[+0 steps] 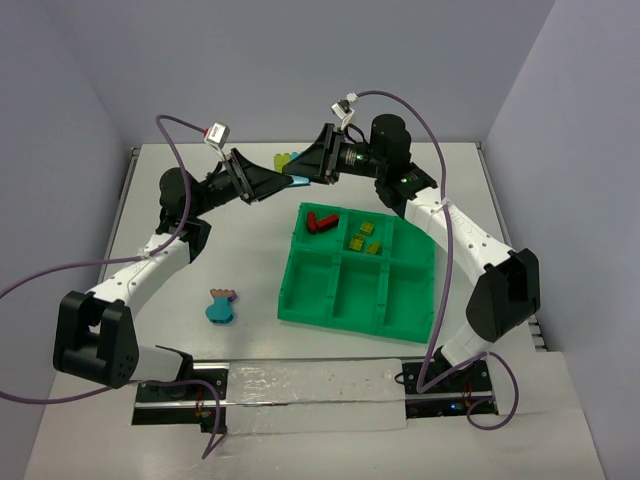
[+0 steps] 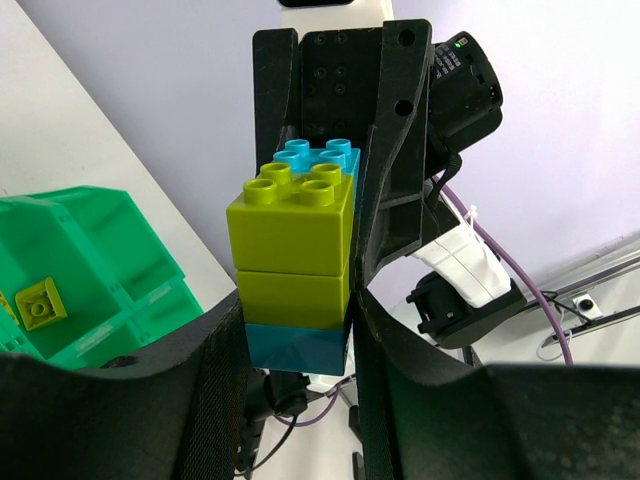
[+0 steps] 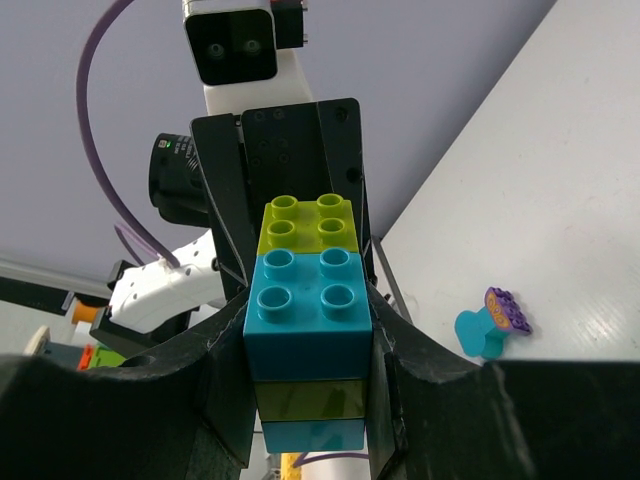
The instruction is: Sort the legos into containers by color
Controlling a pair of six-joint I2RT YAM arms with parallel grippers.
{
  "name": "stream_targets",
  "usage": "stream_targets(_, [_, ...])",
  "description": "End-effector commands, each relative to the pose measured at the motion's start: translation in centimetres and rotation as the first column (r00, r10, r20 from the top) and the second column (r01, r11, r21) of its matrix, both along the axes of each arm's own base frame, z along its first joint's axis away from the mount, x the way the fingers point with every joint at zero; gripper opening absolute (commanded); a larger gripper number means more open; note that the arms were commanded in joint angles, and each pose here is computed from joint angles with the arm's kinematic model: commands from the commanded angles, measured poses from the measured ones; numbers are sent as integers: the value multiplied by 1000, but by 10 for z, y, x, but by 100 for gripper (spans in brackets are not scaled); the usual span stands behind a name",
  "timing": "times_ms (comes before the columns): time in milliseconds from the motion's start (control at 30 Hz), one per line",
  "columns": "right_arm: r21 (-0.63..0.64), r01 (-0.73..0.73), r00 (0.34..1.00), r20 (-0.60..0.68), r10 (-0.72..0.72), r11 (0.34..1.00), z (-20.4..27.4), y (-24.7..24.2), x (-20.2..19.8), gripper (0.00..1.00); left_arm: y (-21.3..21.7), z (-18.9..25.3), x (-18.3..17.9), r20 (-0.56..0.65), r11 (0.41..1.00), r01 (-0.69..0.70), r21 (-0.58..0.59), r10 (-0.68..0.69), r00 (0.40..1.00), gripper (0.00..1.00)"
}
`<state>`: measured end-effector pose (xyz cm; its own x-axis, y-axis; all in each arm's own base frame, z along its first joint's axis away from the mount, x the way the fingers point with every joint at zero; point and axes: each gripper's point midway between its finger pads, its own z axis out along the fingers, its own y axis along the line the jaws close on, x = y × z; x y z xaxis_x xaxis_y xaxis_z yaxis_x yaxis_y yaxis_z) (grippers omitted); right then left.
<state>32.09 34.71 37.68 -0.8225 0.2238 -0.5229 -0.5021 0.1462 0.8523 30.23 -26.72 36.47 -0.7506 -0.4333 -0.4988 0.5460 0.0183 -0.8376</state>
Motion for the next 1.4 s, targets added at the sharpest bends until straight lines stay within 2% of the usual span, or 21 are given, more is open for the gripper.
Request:
stream_targets(0, [38, 20, 1000, 22, -21, 999, 14, -1, 3, 0, 4, 22, -14, 125, 1000, 4, -12, -3, 992, 0])
stream_targets(333, [69, 129, 992, -20, -128, 989, 33, -9, 27, 0, 4, -6, -16, 73, 999, 4, 35, -6, 997, 0])
stream_targets(667, [54, 189, 978, -100, -183, 980, 29, -8, 44, 0, 4, -26, -15, 29, 995, -5, 98, 2, 1000, 0])
stream_targets(867, [14, 262, 963, -64, -260, 965, 29, -19, 51, 0, 5, -41, -16, -2, 989, -2, 149, 2, 1000, 0])
stream_targets(900, [-11, 288, 956, -55, -288, 958, 26, -26, 54, 0, 5, -52, -14, -25, 982, -10, 191, 15, 1000, 0])
stream_targets(1033, [-88, 432, 900, -14, -435, 898, 18, -60, 72, 0, 11, -83, -11, -72, 944, -46, 327, 74, 995, 0])
stream_targets(1067, [-79, 437, 899, -4, -439, 896, 24, -63, 69, 0, 11, -81, -7, -65, 942, -65, 328, 91, 994, 0])
stream_targets(1100, [-120, 514, 856, 13, -516, 849, 15, -87, 79, 0, 12, -95, -8, -82, 920, -66, 386, 105, 991, 0])
stream_targets(1133, [-142, 558, 828, 27, -560, 818, 13, -104, 80, 0, 13, -101, -4, -64, 899, -90, 429, 130, 990, 0])
stream_targets(1200, [-179, 631, 773, 59, -631, 755, 5, -133, 87, 0, 9, -119, -9, -102, 864, -68, 499, 137, 985, 0])
stream_targets(1233, [-194, 647, 759, 71, -647, 737, 3, -144, 85, 0, 7, -125, -10, -105, 845, -67, 530, 145, 984, 0])
stream_targets(1300, [-231, 715, 693, 112, -712, 660, -4, -176, 85, 0, -1, -143, -12, -120, 798, -58, 600, 161, 980, 0])
stream_targets(1367, [-256, 738, 667, 133, -733, 624, -9, -193, 81, 0, -10, -155, -17, -134, 773, -28, 634, 146, 980, 0])
